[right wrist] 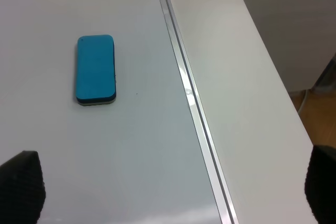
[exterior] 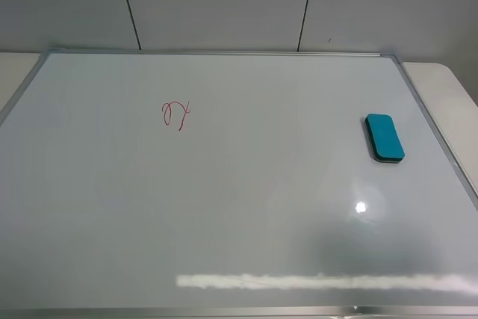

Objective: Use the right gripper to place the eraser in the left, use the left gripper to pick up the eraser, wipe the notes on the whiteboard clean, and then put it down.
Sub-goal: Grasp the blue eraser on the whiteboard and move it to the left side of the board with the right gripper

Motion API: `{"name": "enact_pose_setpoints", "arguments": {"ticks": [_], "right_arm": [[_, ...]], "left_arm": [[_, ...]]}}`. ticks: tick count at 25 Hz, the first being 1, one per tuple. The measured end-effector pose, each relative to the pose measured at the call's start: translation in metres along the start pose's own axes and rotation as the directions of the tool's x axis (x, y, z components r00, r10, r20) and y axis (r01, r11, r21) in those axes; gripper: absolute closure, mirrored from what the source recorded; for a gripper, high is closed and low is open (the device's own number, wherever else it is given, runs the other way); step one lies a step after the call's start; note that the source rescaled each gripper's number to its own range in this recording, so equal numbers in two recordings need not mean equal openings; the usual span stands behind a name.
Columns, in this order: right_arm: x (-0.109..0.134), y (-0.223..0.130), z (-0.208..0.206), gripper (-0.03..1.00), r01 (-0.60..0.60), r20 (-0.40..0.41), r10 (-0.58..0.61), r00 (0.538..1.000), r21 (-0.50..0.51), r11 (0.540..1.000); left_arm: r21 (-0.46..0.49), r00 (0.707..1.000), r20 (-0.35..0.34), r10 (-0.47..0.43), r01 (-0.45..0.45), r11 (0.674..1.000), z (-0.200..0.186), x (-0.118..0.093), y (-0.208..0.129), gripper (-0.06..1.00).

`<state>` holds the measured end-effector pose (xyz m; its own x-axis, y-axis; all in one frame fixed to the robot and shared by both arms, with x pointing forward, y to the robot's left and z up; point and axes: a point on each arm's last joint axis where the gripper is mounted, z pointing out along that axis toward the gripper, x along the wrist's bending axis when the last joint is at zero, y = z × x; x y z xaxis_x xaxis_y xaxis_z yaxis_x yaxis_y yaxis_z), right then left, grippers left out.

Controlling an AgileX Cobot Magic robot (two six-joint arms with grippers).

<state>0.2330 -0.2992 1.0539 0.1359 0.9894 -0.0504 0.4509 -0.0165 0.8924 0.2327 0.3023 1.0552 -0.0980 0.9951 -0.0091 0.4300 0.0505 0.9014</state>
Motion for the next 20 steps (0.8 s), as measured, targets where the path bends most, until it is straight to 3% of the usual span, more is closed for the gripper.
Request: {"name": "enact_pose_setpoints", "arguments": {"ticks": [13,17,20], "right_arm": [[0.0,0.002,-0.001,-0.03,-0.002,-0.003,0.002,1.0,-0.009,1.0],[0.001,0.031,0.002,-0.03,-0.022,-0.028,0.019,0.999,-0.112,0.993],[0.004,0.061,0.019,-0.03,-0.07,-0.076,0.061,0.995,-0.127,0.989]], "left_arm": [[0.0,1.0,0.0,0.0,0.0,1.0,0.0,0.0,0.0,-0.05],[0.0,1.0,0.0,0.0,0.0,1.0,0.0,0.0,0.0,-0.05],[0.0,1.0,0.0,0.0,0.0,1.0,0.0,0.0,0.0,-0.05]]}}
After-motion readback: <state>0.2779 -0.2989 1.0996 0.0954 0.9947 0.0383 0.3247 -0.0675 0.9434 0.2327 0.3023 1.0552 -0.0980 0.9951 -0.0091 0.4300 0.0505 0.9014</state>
